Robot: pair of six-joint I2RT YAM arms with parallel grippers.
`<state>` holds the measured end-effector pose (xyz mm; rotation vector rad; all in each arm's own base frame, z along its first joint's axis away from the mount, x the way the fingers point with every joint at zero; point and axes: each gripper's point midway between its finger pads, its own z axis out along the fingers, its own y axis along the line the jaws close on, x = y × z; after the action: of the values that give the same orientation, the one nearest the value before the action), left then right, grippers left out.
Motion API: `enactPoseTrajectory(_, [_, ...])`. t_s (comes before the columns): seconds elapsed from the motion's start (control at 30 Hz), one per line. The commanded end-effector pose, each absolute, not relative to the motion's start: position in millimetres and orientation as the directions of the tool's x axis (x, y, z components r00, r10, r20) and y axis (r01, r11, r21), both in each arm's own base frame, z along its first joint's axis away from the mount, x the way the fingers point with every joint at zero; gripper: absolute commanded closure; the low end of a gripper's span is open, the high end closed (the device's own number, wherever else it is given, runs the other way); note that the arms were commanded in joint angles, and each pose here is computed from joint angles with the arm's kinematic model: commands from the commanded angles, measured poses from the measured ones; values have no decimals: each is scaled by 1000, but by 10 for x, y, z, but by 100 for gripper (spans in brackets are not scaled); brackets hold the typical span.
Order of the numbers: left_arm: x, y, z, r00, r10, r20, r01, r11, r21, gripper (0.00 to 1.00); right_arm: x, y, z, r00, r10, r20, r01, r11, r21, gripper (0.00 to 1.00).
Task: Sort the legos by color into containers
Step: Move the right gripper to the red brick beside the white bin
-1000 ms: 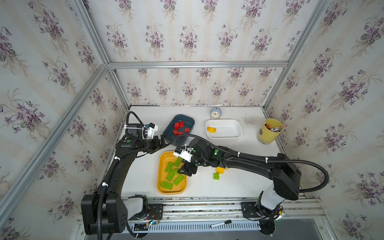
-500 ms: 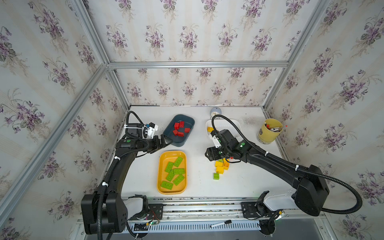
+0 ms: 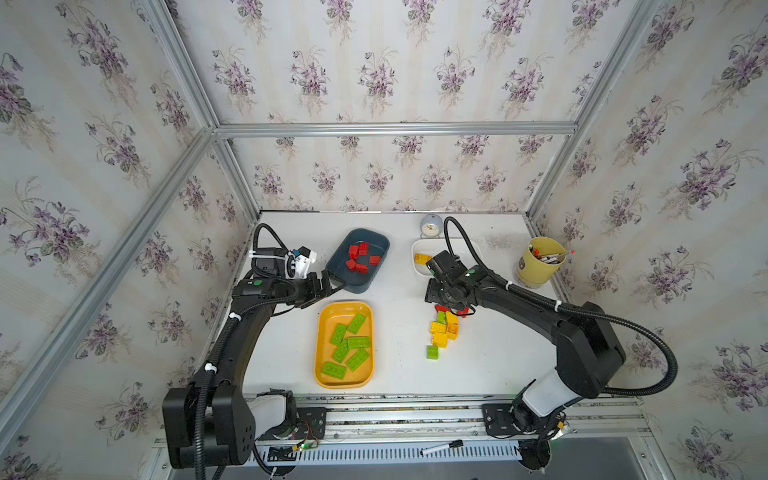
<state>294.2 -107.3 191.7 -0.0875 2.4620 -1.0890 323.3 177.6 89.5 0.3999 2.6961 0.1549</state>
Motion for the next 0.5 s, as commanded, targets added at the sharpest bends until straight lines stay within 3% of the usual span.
enactPoseTrajectory(0.0, [2938,-1087,1929,-896,-216,-388,144,684,-715,1,3340,1751,813,-851,375,-368,324,926,194,32])
enactPoseTrajectory(0.47, [2932,-1083,1877,-898,-212,-385,143,687,-712,1,3320,1813,353,-857,434,-277,401,900,170,36])
